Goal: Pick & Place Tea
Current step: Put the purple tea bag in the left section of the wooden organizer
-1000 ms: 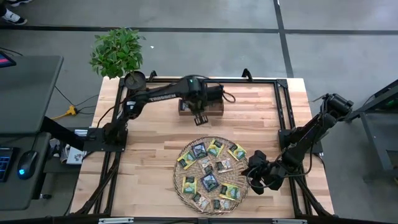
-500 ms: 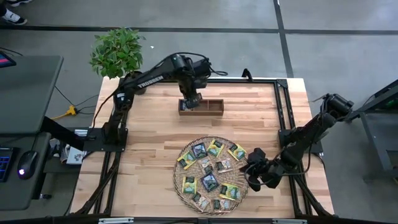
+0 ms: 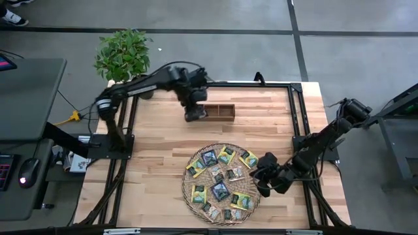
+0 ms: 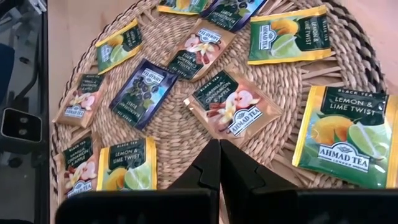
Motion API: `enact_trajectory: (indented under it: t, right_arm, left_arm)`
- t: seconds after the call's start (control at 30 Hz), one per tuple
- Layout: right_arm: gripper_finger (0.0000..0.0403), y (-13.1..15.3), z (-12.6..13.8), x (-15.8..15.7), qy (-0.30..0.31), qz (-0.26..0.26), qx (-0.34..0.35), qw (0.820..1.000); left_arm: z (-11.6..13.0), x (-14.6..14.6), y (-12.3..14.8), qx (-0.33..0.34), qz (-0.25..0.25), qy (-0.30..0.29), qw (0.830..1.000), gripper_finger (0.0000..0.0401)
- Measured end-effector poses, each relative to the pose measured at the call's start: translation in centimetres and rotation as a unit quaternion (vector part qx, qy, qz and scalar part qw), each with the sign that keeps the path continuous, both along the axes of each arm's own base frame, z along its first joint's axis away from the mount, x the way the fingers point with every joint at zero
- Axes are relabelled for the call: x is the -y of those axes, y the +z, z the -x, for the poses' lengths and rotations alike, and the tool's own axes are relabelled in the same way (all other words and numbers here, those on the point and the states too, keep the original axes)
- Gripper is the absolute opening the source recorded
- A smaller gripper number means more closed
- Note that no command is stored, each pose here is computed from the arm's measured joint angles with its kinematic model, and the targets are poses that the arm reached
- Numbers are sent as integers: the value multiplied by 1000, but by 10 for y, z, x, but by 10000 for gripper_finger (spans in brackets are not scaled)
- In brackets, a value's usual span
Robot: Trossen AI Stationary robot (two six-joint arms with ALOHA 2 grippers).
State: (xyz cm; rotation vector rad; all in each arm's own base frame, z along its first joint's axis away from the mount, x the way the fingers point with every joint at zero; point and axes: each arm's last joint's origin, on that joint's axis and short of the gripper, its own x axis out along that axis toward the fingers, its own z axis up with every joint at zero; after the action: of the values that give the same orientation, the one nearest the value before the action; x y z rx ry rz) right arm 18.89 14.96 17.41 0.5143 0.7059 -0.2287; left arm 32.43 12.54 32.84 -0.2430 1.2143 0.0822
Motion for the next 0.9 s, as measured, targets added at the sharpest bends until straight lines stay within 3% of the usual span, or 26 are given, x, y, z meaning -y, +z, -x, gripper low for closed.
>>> enact_trajectory:
  t: [0.17, 0.47, 0.8, 0.9]
  right_arm:
    - [0, 0, -3, 3, -5, 3, -1, 1000]
    - [0, 0, -7, 7, -2, -4, -5, 1000]
    - [0, 1, -8, 7, 2, -13, -5, 1000]
    - [0, 1, -8, 7, 2, -13, -5, 1000]
  left_arm:
    - [24, 6, -23, -14, -47, 13, 999, 0]
    - [19, -7, -37, 1, -73, -39, 997, 0]
    - [24, -38, -48, -3, -82, -63, 995, 0]
    - [29, -49, -57, -19, -62, -51, 997, 0]
